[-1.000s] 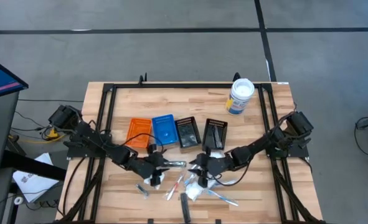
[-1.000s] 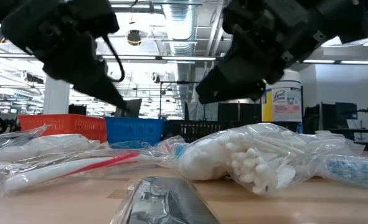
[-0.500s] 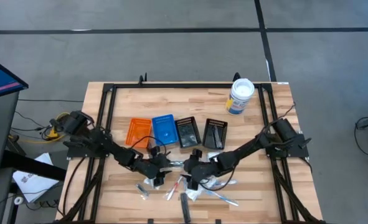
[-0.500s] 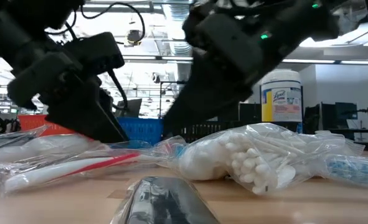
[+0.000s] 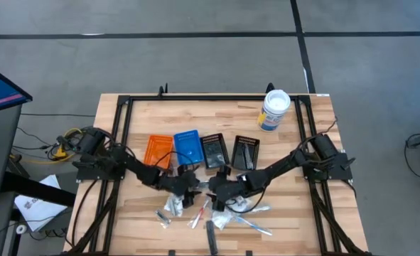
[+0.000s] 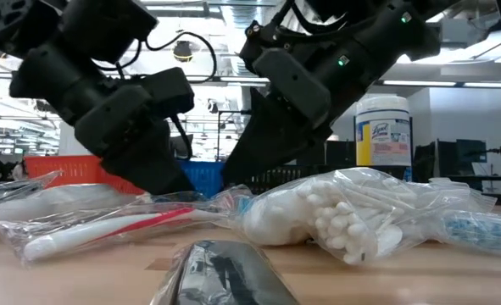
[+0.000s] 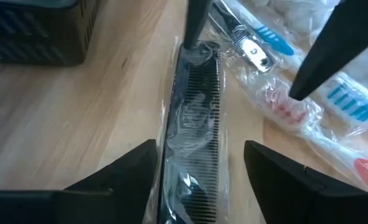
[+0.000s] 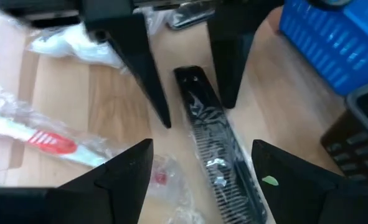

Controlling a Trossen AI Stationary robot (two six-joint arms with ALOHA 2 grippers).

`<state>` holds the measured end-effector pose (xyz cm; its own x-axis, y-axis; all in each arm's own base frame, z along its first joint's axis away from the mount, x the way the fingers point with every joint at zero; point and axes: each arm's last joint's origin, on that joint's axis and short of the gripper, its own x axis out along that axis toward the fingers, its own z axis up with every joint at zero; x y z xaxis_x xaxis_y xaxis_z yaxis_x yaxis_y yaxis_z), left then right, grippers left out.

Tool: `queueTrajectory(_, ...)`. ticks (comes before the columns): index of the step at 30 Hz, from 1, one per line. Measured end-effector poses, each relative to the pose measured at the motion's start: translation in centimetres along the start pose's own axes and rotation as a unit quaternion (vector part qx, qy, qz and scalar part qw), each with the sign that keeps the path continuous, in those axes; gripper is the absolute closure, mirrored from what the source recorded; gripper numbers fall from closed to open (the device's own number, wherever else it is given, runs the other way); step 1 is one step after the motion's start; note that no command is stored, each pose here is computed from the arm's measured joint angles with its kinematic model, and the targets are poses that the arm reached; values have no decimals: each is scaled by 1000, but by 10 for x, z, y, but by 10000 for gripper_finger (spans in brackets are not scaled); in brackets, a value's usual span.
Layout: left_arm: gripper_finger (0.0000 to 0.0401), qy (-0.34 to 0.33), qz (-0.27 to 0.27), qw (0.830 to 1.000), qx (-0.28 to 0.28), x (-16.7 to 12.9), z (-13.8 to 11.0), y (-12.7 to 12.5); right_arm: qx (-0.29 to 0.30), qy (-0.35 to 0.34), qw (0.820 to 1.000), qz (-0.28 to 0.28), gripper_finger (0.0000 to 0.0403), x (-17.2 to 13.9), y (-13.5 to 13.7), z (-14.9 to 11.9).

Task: Pick & Place Travel size toiletries
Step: Put the black comb into the right black bin

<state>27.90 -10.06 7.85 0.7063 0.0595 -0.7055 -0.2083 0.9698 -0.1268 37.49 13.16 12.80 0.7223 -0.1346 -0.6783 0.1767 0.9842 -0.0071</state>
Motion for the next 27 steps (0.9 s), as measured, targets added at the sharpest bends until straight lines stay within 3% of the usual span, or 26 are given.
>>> queueTrajectory(13,272,34,-64,997,-28,-1,6,6,-17,36,999,-15,137,1,-3,-7)
queueTrajectory(27,304,45,-80,993,-70,0,8,9,-73,52,996,-7,137,-8,7,-4)
